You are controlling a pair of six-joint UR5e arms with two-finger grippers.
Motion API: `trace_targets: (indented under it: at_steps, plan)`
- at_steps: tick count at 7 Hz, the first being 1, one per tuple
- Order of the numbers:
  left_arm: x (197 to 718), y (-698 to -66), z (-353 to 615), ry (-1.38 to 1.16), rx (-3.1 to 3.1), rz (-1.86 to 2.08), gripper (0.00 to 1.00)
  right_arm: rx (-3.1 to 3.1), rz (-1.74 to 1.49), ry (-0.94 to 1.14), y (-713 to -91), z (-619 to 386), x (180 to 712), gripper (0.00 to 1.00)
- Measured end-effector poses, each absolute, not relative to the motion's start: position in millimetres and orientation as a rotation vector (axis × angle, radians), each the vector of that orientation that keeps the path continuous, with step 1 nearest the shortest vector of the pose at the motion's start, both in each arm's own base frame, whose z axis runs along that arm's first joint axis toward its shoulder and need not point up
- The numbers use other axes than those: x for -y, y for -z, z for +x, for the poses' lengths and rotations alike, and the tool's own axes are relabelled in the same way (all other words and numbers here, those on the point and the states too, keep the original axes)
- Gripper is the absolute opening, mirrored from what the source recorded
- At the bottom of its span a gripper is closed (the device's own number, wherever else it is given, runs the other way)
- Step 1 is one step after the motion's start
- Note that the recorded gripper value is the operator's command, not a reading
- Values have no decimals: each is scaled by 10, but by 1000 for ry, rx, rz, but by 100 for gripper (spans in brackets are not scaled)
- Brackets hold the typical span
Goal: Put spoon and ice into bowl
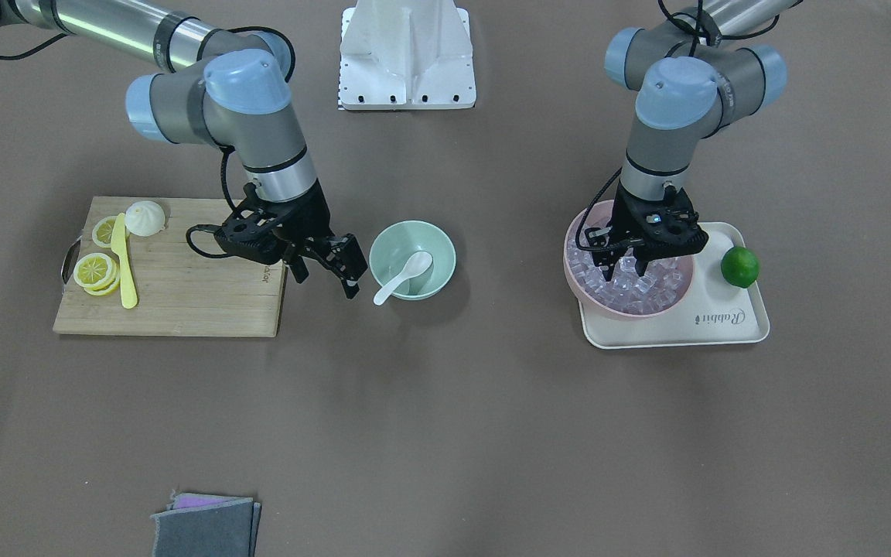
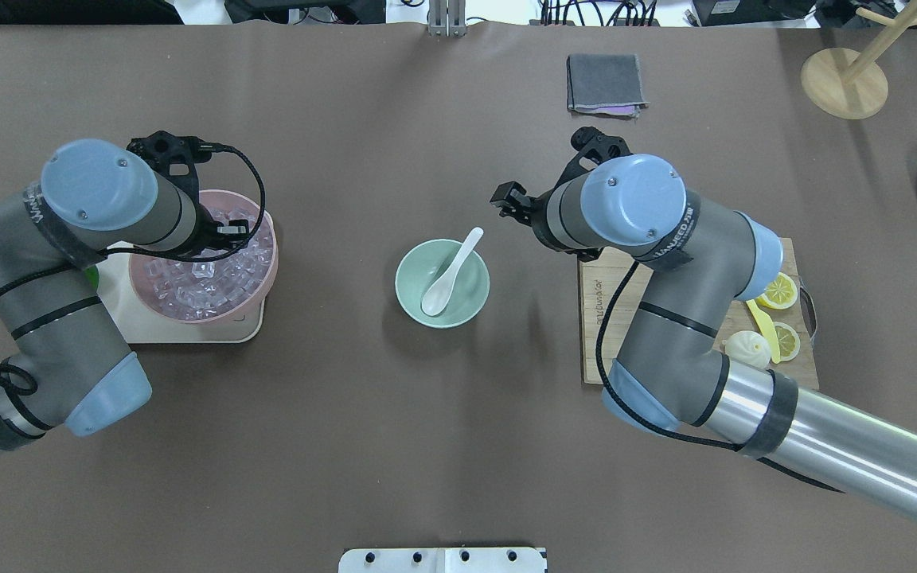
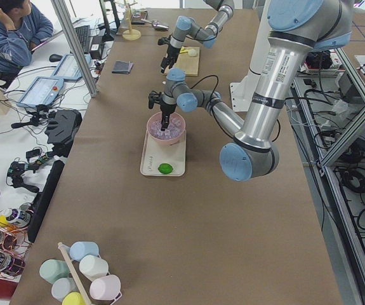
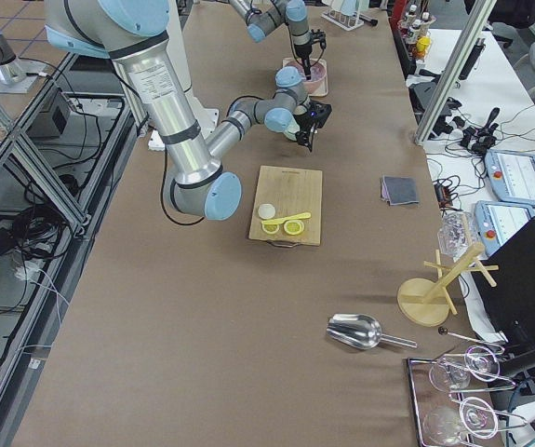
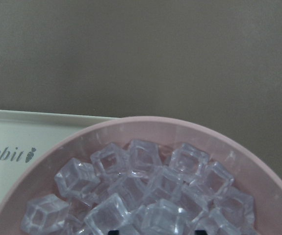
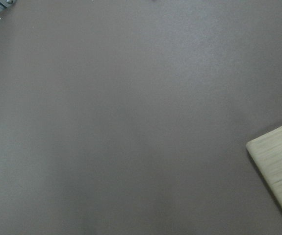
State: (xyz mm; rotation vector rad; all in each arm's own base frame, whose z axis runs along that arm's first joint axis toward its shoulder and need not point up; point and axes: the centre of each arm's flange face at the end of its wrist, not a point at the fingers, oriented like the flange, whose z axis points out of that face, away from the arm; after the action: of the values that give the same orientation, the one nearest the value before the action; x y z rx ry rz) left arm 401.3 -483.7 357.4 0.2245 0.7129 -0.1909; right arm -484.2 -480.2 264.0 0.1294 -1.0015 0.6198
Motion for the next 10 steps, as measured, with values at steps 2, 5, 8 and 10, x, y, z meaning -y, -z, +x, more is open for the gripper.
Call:
trace_targets:
  at_steps: [2,5,8,10]
  plan:
    - [4840,-3576,4018,190,-712,224,34,996,123,-597,-2803,-4554,4783,100]
    - [4840,-3569,4015,191,-713,226,0,992,113,-590,-2906,-4396,4758,100]
    - [4833,-3501,3970,191,-726,234,0,998,102,-581,-2967,-4181,4716,100]
    - [4813,-3411,3865,195,-743,248,64,1006,95,-562,-3046,-3846,4663,100]
